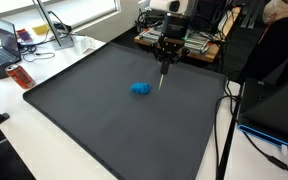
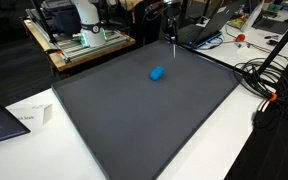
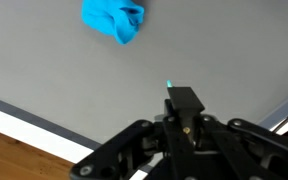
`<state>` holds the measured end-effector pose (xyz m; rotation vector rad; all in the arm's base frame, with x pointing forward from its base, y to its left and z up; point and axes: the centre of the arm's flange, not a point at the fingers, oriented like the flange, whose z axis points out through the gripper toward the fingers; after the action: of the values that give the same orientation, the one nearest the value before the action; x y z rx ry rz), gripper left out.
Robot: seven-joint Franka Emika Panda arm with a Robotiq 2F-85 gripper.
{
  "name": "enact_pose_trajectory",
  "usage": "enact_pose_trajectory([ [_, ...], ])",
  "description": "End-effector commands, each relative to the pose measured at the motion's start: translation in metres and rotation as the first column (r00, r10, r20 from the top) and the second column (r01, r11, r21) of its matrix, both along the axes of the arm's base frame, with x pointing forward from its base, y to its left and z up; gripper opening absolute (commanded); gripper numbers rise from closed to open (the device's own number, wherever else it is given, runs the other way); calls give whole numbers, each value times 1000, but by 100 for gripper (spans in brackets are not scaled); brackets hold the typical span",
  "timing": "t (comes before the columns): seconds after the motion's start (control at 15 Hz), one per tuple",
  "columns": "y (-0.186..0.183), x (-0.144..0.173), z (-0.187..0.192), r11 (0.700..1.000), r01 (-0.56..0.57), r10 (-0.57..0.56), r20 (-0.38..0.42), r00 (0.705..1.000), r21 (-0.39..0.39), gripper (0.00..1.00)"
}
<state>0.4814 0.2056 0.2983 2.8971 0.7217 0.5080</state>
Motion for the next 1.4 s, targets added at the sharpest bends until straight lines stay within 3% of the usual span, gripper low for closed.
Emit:
enact_pose_trajectory([
  [0.0,0,-3,-4,1000,-3,3,-2,1000,1,12],
  [0.27,0,-1,-3,1000,-2,2,0,1000,2,12],
  [0.33,0,-1,-3,1000,-2,2,0,1000,2,4],
  [0.4,3,-1,-10,1000,-1,2,31,1000,-7,3],
  [1.33,-6,-6,-66,996,-89,90,142,986,-11,3],
])
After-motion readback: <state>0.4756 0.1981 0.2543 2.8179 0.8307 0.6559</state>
